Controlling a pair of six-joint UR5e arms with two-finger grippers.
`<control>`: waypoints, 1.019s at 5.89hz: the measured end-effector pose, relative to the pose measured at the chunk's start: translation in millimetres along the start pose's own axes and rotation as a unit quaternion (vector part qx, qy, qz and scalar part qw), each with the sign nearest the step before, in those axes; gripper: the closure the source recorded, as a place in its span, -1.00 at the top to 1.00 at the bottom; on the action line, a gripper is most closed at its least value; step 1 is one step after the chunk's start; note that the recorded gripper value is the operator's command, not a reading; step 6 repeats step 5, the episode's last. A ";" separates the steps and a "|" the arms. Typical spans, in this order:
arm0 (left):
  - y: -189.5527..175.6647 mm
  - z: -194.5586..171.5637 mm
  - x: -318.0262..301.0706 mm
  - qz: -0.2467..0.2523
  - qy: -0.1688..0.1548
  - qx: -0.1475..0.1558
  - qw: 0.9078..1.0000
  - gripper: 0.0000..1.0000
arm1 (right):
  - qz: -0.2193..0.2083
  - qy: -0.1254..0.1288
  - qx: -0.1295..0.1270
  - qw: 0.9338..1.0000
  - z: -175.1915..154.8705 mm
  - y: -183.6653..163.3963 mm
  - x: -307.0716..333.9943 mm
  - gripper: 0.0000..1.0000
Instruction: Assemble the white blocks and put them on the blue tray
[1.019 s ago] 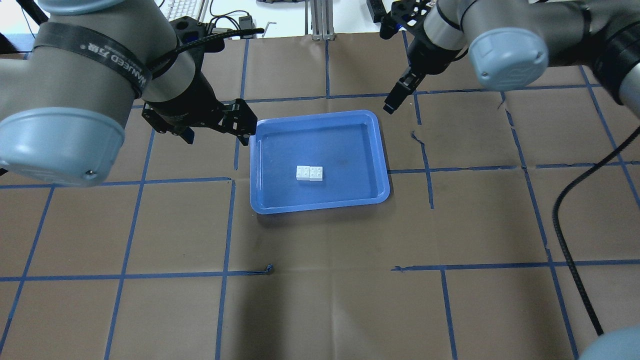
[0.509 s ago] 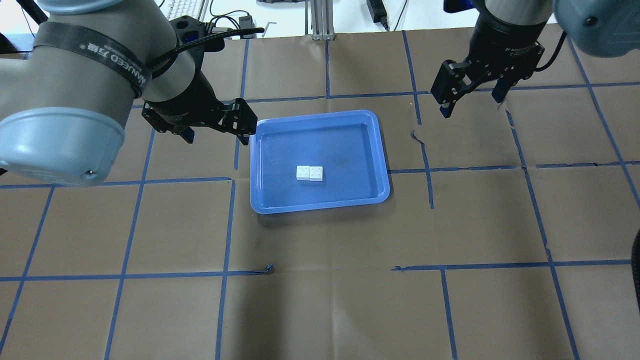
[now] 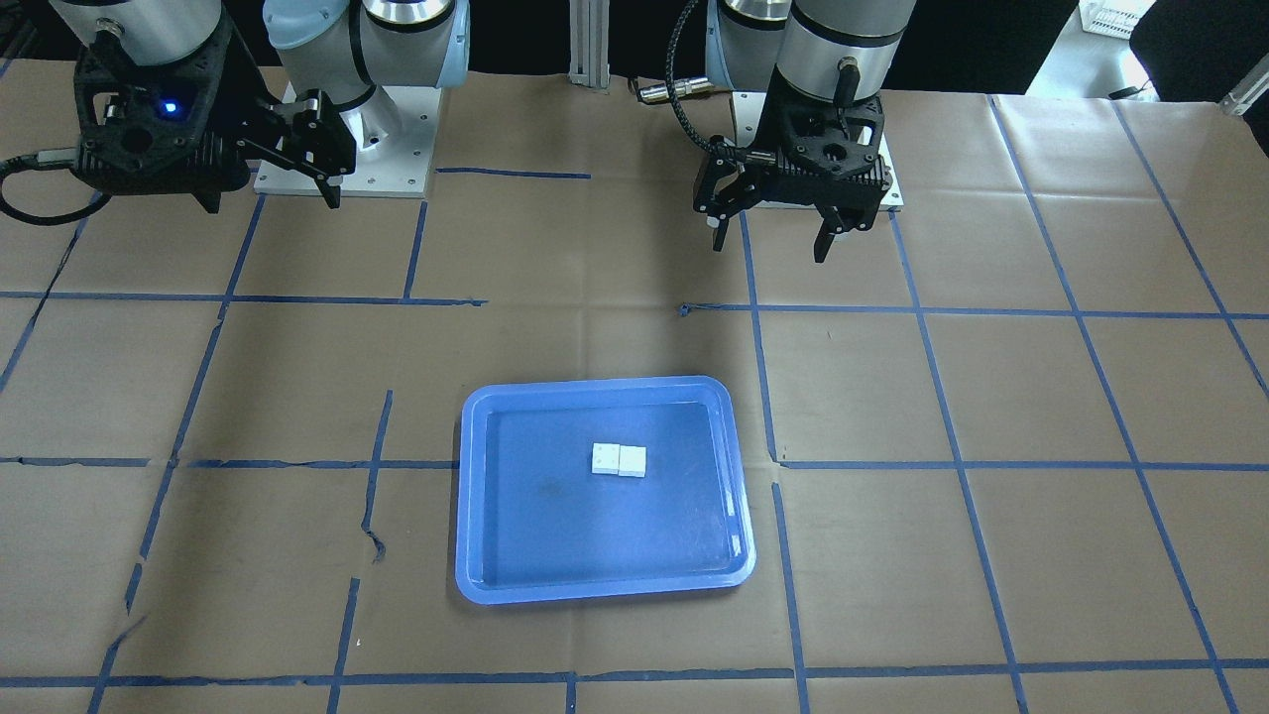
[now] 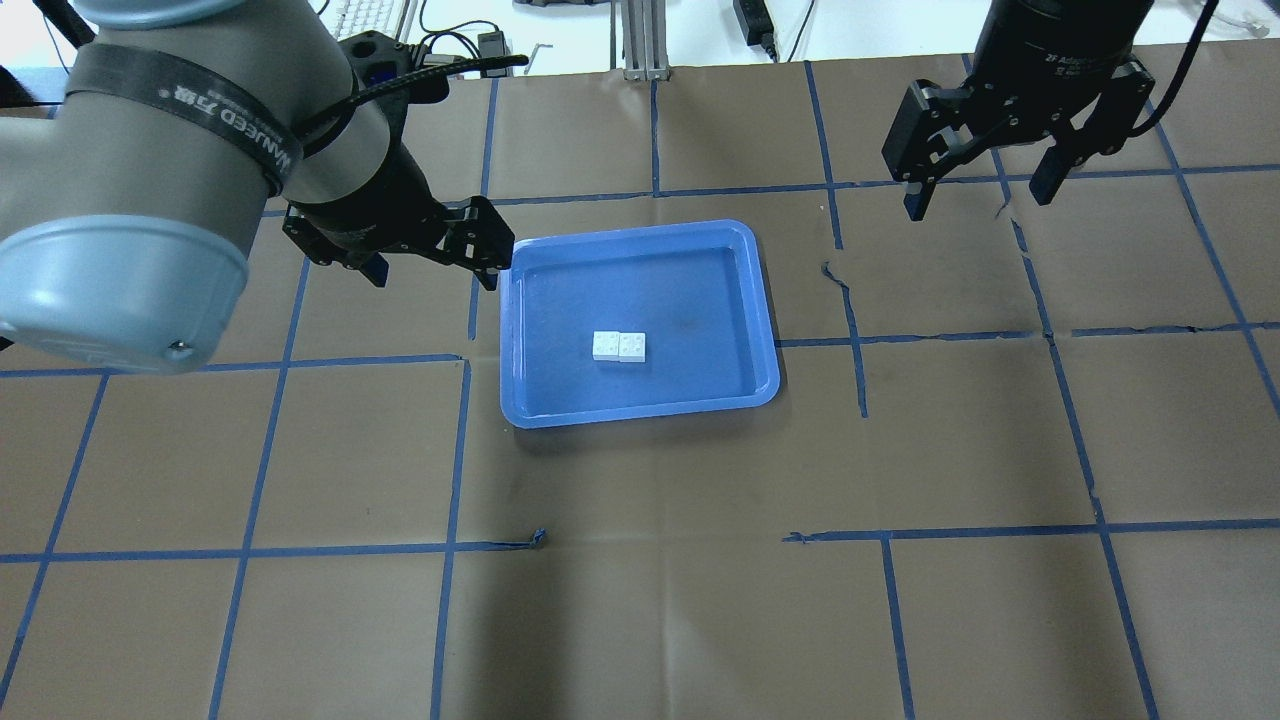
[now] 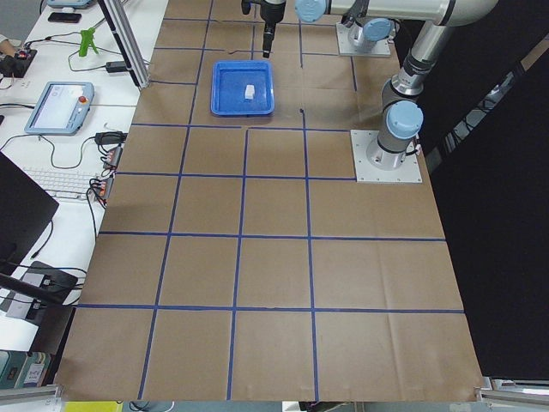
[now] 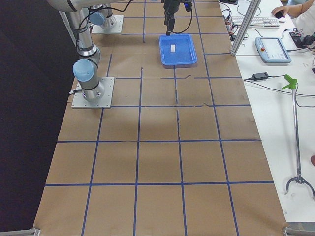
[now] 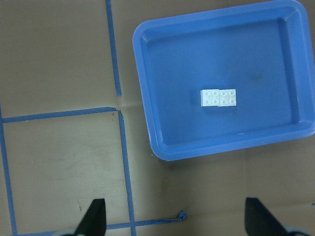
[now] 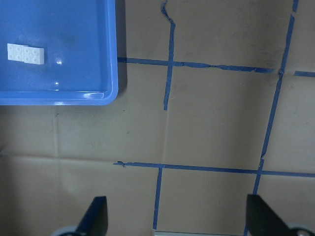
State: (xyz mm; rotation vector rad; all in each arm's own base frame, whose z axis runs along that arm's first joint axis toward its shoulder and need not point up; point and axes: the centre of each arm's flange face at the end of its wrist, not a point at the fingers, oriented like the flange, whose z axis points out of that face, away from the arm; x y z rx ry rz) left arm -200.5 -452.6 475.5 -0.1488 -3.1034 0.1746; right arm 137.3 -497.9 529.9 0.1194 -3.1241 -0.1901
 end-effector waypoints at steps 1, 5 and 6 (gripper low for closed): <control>1.7 -1.2 -0.8 0.000 -0.002 0.000 1.000 0.98 | 0.004 -0.001 0.003 1.000 12.3 -3.7 -0.2 1.00; 2.9 -1.4 -1.8 0.000 -0.006 0.001 1.000 0.98 | 0.006 0.005 0.024 1.000 25.7 -9.5 2.1 1.00; 2.9 -1.4 -1.8 0.000 -0.006 0.001 1.000 0.98 | 0.006 0.005 0.024 1.000 25.7 -9.5 2.1 1.00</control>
